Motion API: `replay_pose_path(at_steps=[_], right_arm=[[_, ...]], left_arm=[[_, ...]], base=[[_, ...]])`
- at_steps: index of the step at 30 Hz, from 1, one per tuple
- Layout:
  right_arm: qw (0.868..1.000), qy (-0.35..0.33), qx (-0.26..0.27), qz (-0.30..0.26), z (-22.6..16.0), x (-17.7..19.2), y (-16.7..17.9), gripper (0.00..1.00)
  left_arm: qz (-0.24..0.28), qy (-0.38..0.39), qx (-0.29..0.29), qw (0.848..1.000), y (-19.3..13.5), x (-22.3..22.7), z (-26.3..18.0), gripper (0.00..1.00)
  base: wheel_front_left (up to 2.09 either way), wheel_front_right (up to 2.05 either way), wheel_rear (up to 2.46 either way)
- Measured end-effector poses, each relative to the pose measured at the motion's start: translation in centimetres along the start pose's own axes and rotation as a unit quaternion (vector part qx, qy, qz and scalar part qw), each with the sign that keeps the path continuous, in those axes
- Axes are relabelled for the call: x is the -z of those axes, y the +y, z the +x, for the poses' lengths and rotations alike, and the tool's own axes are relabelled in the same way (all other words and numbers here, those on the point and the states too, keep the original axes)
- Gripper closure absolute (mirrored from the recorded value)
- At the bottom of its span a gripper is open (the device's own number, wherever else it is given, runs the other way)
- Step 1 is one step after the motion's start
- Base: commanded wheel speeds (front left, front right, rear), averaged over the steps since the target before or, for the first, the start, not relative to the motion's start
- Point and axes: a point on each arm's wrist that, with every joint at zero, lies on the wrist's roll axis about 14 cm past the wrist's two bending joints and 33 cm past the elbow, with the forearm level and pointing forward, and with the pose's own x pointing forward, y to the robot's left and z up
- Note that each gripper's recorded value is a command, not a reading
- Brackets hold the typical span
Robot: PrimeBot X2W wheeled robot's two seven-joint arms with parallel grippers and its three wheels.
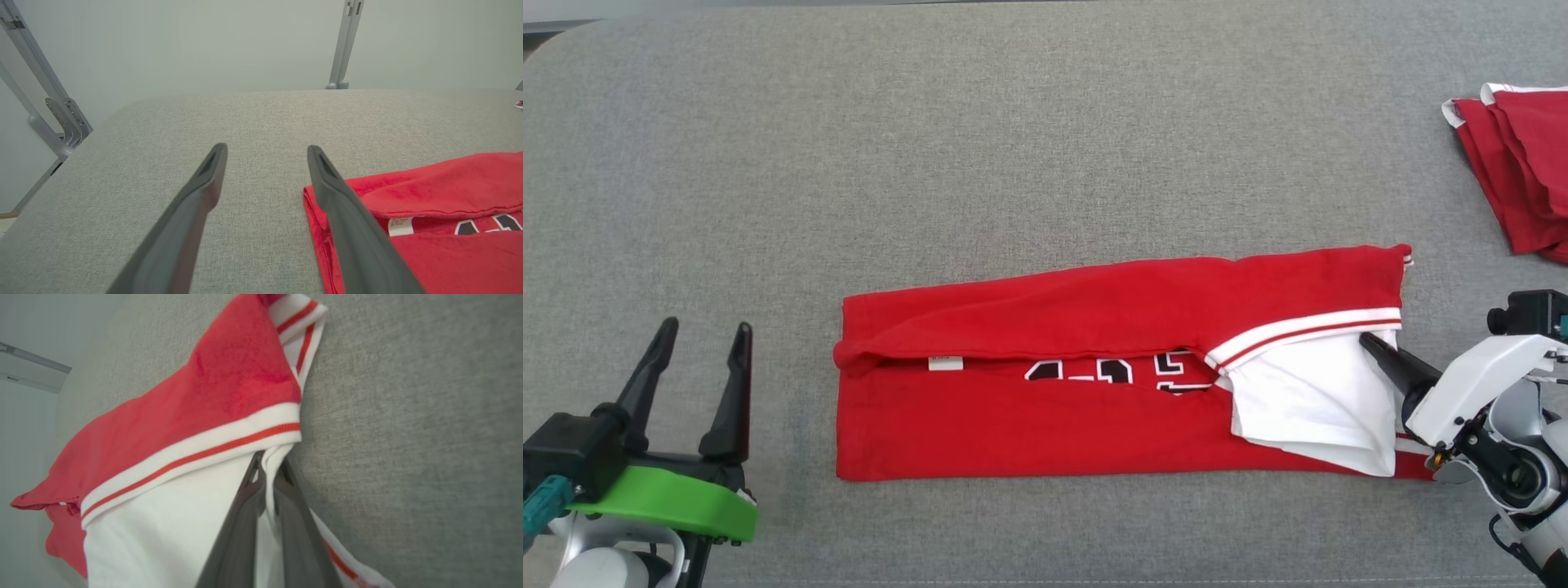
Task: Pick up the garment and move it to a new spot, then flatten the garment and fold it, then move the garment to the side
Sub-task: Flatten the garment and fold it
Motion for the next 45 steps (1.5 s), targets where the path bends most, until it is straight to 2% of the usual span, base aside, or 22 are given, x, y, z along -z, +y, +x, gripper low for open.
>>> replay_pose_path(at_steps=[6,13,16,20,23,28,31,36,45], right_arm=[[0.999,-0.029,0.027,0.026,-1.1,-2.3,-2.4,1.0],[0.994,-0.075,0.074,0.023,-3.8,-6.4,-6.4,1.0],[0.995,-0.072,0.065,0.023,-4.3,-7.0,-6.2,1.0],[0.999,-0.041,-0.016,0.008,-3.8,-6.2,-1.8,1.0],[0.996,-0.027,-0.089,-0.012,-3.4,-5.8,2.8,1.0],[0.977,-0.046,-0.206,-0.039,-3.6,-7.3,11.2,1.0],[0.964,-0.015,-0.262,-0.045,-3.7,-5.2,15.3,1.0],[0.951,0.054,-0.297,-0.072,-3.1,-0.2,19.1,1.0],[0.953,0.066,-0.279,-0.101,0.3,2.0,21.8,1.0]], left_arm=[[-0.01,-0.006,-0.005,1.0,-0.2,-0.1,0.1,0.0],[-0.009,-0.015,-0.006,1.0,-0.3,-0.5,0.3,0.0],[-0.013,-0.016,-0.004,1.0,-0.7,-0.4,0.3,0.0],[-0.018,-0.013,-0.003,1.0,-1.1,-0.2,0.2,0.0],[-0.016,-0.011,0.003,1.0,-1.4,0.0,0.3,0.0],[-0.015,-0.006,0.015,1.0,-2.2,0.4,0.3,0.0],[-0.017,-0.006,0.026,1.0,-3.0,0.4,0.3,0.0],[-0.022,-0.017,0.042,0.999,-4.1,-0.1,0.8,0.0],[-0.025,-0.017,0.026,0.999,-3.4,-0.1,0.7,0.0]], base=[[0.0,0.0,0.0],[0.0,0.0,0.0],[0.0,0.0,0.0],[0.0,0.0,0.0],[0.0,0.0,0.0],[0.0,0.0,0.0],[0.0,0.0,0.0],[0.0,0.0,0.0],[0.0,0.0,0.0]])
